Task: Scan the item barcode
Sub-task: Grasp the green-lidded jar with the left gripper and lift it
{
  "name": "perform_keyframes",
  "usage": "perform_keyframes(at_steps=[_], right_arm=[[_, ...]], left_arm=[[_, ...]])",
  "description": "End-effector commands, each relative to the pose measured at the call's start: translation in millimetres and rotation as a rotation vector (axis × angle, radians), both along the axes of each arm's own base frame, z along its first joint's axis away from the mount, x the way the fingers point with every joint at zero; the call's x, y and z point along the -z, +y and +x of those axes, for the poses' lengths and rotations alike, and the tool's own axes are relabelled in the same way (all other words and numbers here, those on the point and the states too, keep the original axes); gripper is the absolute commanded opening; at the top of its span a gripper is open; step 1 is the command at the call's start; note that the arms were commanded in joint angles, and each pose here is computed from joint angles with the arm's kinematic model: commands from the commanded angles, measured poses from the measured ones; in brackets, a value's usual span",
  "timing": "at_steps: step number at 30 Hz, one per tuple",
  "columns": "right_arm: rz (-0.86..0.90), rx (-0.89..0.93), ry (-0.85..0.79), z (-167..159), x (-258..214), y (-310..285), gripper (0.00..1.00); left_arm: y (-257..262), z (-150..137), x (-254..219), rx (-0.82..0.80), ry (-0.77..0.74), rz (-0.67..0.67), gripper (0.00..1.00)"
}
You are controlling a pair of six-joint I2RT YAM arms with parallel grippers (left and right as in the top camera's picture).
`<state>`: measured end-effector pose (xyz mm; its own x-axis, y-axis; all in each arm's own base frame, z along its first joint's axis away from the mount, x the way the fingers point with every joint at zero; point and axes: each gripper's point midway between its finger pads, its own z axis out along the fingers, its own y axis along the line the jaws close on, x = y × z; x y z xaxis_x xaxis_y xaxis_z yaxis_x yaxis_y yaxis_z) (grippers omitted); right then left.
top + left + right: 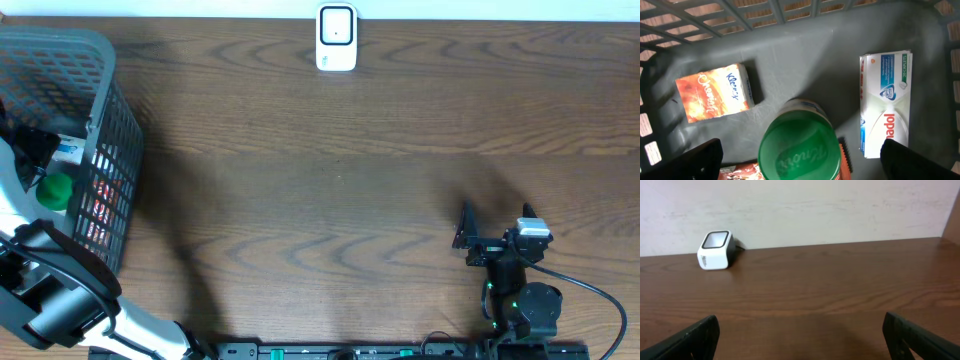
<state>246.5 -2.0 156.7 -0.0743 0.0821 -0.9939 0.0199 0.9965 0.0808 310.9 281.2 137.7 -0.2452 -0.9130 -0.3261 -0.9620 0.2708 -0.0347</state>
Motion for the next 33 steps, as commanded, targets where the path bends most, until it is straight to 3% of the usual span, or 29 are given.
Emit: perform_keyframes(at_steps=[1,10,28,29,31,33], right_arm=[[-0.013,-0.004,-0.001,-0.3,-0.1,1.3,0.99],[-0.013,-0.004,-0.001,-0.3,-0.1,1.3,0.99],[-0.013,-0.004,-0.001,-0.3,-0.1,1.3,0.99],[-0.013,-0.004,-0.001,-0.3,-0.1,1.3,0.99],[-0.013,-0.004,-0.001,-0.3,-0.1,1.3,0.99],[-0.013,-0.004,-0.001,-0.3,-0.1,1.3,0.99]], left_arm=[[-4.6,-12.4,20.1,-0.023,0.053,-0.035,0.98],[-15.1,-23.9,66.4,-0.021,0.082,-0.064,0.98],[-12.1,-5.0,118.9,-0.008,0.058,-0.114,0.98],[-11.5,-4.2,118.7,-0.008,0.055,-0.111,0.97],[-11.5,-4.1,118.6,-0.008,0.055,-0.111,0.81],[-12.1,-4.9,118.4,-0.008,0.058,-0.113,0.76]])
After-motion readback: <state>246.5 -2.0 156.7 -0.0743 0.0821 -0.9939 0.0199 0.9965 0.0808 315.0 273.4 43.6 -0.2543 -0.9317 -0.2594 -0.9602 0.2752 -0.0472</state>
